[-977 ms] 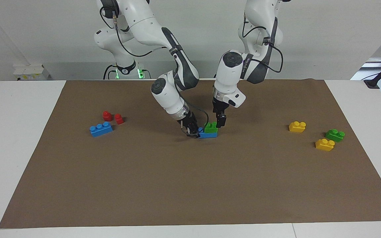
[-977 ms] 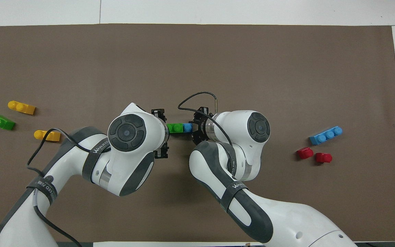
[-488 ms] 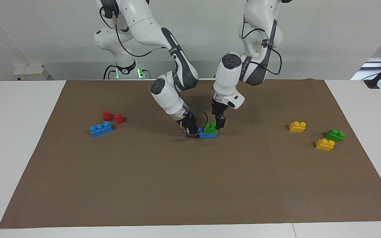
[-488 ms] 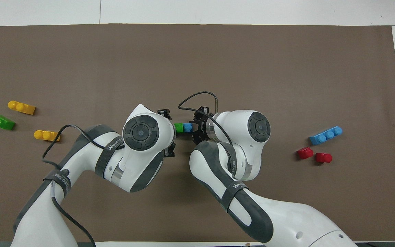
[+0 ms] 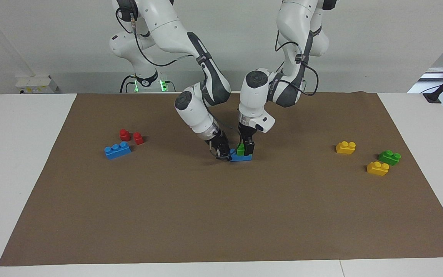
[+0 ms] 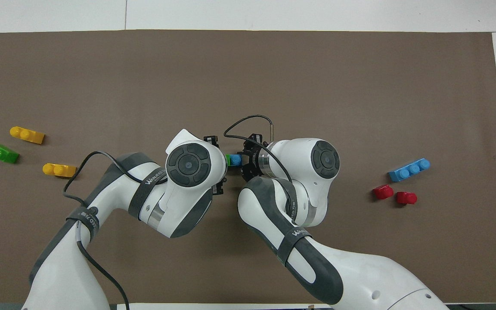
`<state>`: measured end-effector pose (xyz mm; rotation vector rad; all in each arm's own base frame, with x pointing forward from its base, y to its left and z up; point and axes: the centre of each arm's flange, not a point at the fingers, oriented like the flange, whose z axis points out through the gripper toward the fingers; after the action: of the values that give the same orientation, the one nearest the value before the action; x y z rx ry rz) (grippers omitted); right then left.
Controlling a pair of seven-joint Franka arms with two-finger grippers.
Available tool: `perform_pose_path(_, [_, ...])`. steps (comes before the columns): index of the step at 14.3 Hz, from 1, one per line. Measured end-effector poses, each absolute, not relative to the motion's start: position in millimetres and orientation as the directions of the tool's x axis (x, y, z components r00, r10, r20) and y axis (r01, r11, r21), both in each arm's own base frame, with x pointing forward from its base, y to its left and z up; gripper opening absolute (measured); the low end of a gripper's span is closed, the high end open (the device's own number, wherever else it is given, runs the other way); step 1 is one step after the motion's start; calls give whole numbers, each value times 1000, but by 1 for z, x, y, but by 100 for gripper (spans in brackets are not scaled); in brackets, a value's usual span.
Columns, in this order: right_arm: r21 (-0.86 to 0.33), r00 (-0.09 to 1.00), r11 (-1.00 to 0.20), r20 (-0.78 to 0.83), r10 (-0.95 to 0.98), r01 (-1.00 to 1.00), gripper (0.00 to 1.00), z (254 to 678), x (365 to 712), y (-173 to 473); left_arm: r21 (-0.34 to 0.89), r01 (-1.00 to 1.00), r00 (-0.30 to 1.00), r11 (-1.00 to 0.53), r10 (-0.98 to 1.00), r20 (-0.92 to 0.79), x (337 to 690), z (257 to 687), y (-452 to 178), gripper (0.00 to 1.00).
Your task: Remove green block with left arm and hold with right
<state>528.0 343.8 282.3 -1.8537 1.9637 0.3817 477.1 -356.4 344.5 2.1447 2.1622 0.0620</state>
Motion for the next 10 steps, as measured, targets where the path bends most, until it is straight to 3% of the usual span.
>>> perform_pose_path(4, [-85, -26, 75, -471, -882, -993, 35, 282, 528, 344, 123, 992, 8, -4, 999, -36, 482, 355, -358, 40])
perform_pose_path(5, [-88, -26, 77, -471, -882, -993, 35, 282, 528, 344, 124, 992, 10, -5, 999, -36, 483, 359, -358, 35])
perform_pose_path(10, [-95, -28, 82, -471, -882, -992, 35, 283, 529, 343, 116, 993, 14, -11, 1000, -24, 479, 385, -351, 35])
